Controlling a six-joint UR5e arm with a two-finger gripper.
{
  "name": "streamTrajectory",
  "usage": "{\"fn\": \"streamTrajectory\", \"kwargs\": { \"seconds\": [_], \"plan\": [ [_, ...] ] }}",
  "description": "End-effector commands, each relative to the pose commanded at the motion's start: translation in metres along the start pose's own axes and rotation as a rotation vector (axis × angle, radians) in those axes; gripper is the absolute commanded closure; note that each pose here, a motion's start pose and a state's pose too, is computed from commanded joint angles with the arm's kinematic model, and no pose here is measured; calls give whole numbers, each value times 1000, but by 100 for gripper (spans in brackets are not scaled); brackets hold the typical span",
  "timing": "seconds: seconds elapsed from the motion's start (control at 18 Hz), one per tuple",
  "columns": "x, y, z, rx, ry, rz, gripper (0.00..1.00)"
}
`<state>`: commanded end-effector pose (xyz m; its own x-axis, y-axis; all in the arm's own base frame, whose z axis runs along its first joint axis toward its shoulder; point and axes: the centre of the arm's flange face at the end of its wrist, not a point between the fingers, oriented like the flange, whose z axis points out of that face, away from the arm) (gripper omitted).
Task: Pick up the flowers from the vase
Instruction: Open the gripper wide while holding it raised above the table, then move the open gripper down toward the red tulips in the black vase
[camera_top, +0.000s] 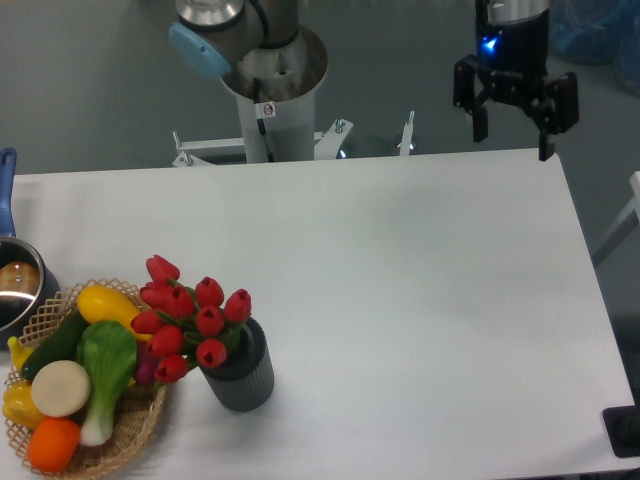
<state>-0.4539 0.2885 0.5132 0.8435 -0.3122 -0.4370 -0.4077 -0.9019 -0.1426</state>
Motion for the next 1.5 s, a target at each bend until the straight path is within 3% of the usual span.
{"fn": "streamTrajectory", "kwargs": {
  "seconds": [0.39, 0.5, 0.67, 0.78, 0.94, 1.22, 1.5],
  "plan": [
    [1, -4, 4, 51, 4, -11, 0],
    [0, -7, 7, 128, 5, -114, 0],
    [0, 4, 11, 329, -28, -348, 0],
    [3, 5, 13, 392, -44, -378, 0],
    [2, 0, 11, 455, -17, -517, 0],
    [-2, -10, 7, 532, 7, -580, 0],
    [-8, -31, 13, 541, 26, -542, 0]
  ]
}}
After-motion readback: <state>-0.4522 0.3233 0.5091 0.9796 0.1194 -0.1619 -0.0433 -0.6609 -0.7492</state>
